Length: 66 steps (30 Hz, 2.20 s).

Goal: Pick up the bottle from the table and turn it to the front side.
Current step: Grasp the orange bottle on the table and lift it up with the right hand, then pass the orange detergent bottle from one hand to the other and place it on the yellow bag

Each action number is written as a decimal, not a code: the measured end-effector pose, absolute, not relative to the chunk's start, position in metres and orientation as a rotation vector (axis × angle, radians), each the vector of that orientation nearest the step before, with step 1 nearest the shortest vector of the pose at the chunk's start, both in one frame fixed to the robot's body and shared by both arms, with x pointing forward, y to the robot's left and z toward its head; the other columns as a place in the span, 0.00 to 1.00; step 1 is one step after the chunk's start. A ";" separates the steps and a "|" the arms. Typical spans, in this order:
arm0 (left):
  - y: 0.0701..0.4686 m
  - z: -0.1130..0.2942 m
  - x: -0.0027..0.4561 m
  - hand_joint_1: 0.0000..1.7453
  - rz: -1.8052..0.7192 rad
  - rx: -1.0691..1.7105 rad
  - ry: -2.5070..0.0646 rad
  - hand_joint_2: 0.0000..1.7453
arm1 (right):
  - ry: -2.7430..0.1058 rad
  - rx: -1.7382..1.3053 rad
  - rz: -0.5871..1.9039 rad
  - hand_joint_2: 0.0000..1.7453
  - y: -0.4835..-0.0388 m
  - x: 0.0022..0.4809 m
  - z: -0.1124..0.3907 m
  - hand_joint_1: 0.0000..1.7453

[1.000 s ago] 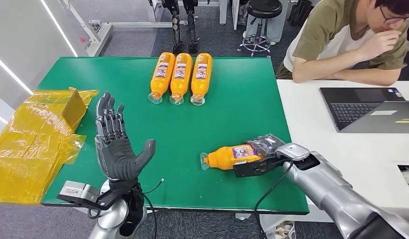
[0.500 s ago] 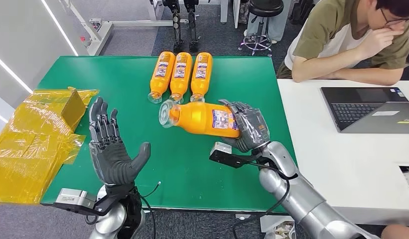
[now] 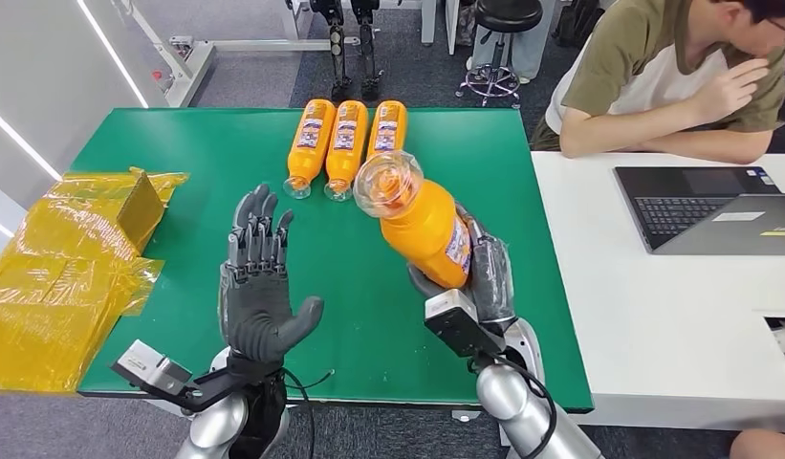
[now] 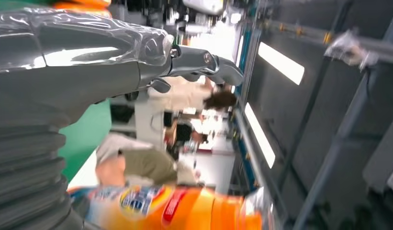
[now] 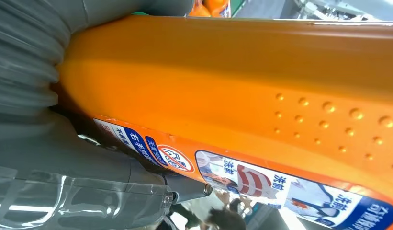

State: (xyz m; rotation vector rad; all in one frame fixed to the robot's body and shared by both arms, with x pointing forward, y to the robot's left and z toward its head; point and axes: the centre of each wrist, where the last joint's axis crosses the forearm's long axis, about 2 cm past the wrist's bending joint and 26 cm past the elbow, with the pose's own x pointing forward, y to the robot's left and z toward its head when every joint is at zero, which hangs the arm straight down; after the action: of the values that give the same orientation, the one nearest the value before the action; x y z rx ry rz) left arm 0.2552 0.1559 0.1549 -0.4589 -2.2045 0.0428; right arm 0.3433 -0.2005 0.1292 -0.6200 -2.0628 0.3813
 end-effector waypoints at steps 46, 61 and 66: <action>0.148 0.151 0.250 1.00 -0.016 -0.598 -2.161 1.00 | -1.839 -0.489 1.030 1.00 -0.175 0.318 0.128 0.94; 0.147 0.159 0.258 1.00 0.088 -0.627 -2.095 1.00 | -2.133 -0.388 0.667 1.00 -0.166 0.302 0.129 0.00; 0.148 0.156 0.261 1.00 0.082 -0.555 -2.093 1.00 | -2.244 -0.216 0.482 1.00 -0.157 0.288 0.139 0.00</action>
State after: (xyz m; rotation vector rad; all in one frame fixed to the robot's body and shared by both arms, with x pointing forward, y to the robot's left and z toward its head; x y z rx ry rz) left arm 0.2614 0.1482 0.1555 -0.5549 -2.0926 0.0824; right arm 0.2881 -0.1573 0.1393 -0.2161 -2.2438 0.4823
